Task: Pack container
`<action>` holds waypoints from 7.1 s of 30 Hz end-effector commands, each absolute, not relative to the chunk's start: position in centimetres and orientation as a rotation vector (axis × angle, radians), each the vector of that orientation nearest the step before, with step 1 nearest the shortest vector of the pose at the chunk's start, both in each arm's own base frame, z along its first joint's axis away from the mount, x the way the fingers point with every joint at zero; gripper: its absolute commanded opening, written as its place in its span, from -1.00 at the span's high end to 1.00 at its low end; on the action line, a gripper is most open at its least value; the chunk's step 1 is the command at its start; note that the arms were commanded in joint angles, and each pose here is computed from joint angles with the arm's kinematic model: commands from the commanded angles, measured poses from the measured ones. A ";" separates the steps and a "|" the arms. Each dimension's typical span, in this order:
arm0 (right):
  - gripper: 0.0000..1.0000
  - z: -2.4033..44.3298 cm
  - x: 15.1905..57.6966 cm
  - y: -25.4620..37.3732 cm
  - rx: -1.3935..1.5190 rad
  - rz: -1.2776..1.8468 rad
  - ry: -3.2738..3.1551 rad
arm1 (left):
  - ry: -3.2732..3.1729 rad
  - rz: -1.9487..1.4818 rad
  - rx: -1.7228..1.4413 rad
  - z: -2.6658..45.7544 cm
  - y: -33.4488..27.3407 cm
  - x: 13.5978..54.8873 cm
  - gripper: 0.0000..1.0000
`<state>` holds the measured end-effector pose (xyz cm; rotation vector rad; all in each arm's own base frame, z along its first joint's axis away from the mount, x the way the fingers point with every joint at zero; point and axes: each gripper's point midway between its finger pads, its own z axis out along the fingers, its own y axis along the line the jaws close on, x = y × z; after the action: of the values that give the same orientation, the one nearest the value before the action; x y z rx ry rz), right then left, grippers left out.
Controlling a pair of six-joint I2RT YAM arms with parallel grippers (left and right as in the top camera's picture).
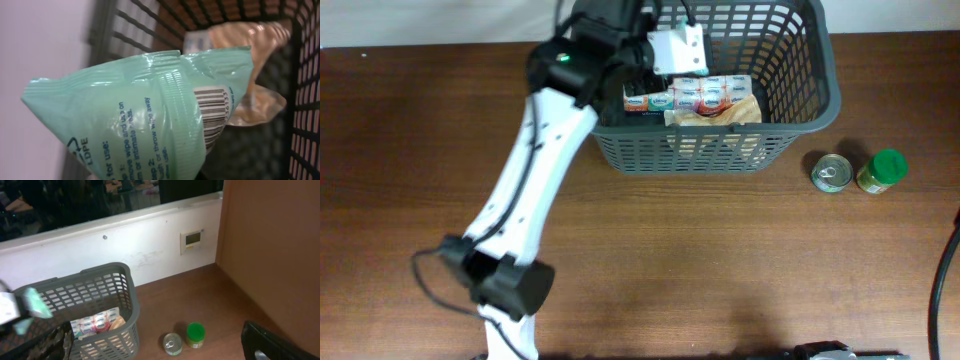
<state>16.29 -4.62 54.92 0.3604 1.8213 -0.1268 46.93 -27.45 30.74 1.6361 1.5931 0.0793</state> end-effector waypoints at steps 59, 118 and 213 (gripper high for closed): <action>-0.98 33.2 34.4 -14.4 0.869 -0.248 2.528 | 2.802 -0.003 -0.193 24.7 9.3 42.6 -0.98; -0.43 1.9 38.6 -20.7 1.156 0.153 2.909 | 2.802 -0.003 -0.193 24.7 9.3 42.6 -0.98; -0.96 8.2 38.5 -14.0 0.794 -0.021 2.894 | 2.802 -0.003 -0.193 24.7 9.3 42.6 -0.98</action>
<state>38.81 -14.56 8.97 0.8496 2.8690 0.0552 42.67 9.44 24.70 -0.1748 2.8020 0.0151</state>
